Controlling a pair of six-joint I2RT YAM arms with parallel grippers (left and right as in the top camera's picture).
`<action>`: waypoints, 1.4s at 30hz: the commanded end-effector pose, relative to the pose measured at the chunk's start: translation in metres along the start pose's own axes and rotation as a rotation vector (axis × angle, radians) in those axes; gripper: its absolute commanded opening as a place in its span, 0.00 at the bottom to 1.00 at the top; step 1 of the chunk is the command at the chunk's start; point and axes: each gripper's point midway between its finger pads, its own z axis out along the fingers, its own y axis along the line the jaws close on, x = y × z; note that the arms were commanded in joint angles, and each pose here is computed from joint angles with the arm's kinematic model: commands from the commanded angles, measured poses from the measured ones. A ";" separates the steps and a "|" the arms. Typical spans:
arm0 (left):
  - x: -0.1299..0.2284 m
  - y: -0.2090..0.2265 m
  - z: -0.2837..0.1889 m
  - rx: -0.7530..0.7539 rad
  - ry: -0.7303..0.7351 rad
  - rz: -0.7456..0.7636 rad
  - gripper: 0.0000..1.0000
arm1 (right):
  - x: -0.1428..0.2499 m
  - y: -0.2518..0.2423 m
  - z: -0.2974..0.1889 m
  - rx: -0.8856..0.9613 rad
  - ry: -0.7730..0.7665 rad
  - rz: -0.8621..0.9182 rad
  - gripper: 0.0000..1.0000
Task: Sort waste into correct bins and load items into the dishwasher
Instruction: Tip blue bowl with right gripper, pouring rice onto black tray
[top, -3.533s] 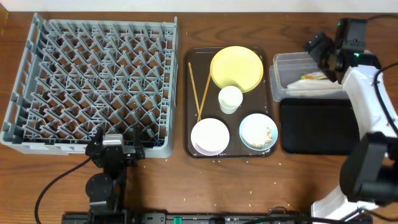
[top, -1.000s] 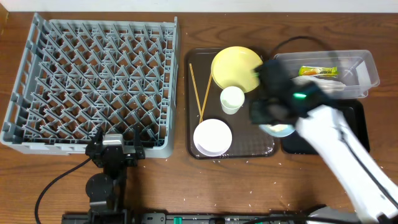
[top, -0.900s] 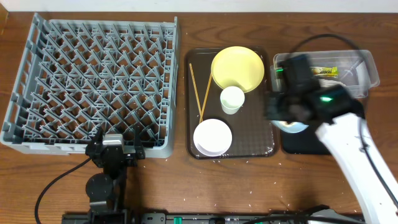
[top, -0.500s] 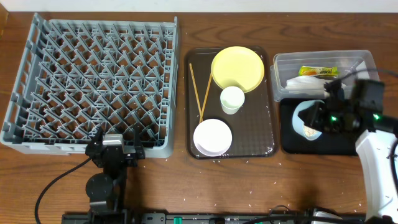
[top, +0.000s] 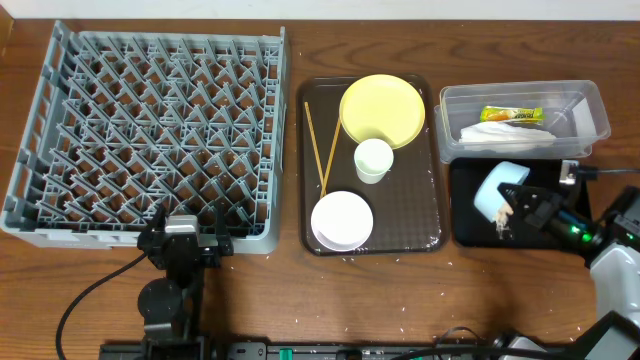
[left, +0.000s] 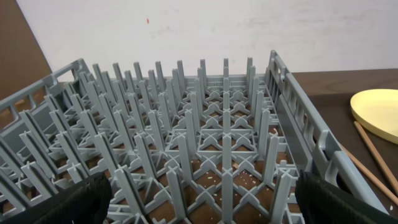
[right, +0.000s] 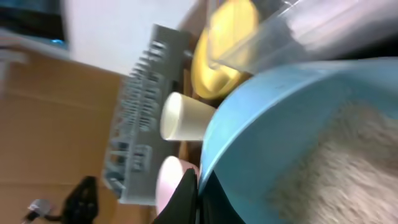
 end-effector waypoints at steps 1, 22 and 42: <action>0.015 -0.001 0.002 0.007 0.035 0.001 0.95 | -0.008 0.026 -0.011 -0.240 -0.034 -0.005 0.01; 0.015 -0.001 0.002 0.007 0.035 0.001 0.95 | -0.029 -0.010 -0.026 -0.288 -0.055 0.520 0.01; 0.015 -0.001 0.002 0.007 0.035 0.001 0.95 | -0.040 -0.011 -0.030 -0.283 -0.067 0.524 0.01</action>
